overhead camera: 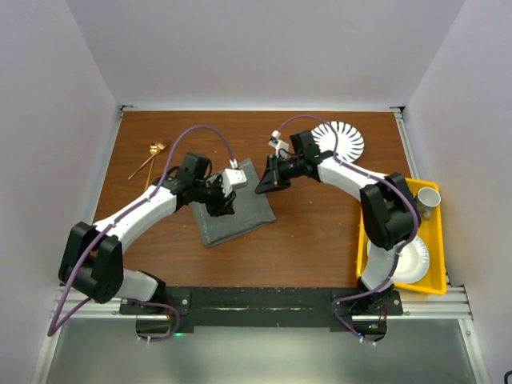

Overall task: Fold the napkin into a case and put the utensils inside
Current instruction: Smooth out the lower triangle-folded napkin at the center of the board.

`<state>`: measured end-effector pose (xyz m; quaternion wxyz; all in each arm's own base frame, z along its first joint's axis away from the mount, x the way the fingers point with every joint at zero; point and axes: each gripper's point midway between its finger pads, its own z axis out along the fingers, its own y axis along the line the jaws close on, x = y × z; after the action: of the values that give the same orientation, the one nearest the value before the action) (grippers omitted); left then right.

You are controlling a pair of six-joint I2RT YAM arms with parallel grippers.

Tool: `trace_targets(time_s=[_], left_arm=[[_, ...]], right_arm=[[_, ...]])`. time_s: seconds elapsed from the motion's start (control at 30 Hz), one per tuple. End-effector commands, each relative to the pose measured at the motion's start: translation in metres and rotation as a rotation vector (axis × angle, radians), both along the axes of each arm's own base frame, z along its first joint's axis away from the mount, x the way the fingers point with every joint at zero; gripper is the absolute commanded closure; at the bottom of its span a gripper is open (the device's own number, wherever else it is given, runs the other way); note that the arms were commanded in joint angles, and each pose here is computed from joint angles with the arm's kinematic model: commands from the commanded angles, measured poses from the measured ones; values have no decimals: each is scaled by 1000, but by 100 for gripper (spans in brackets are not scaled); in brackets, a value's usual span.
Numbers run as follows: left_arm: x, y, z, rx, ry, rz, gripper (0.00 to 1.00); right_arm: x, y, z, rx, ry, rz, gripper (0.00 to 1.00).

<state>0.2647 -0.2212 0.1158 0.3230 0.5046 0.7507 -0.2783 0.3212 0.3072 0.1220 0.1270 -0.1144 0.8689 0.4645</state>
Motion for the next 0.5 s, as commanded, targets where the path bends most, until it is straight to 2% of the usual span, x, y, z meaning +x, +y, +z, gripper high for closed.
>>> trace_targets(time_s=[0.0,0.1,0.23,0.47], left_arm=[[-40,43,-50,202,96,-62,69],[-56,63,-78,289,133,-63,71],[-65,83,-100,385,116,-84,72],[-69,99,-113,457,46,-184,73]], right_arm=[[-18,22,-28,-1,54,94,83],[-33,13,-63,-65,140,124,83],[-51,-10,-99,-182,137,179,83],[-96,-31,-104,-215,189,249,82]])
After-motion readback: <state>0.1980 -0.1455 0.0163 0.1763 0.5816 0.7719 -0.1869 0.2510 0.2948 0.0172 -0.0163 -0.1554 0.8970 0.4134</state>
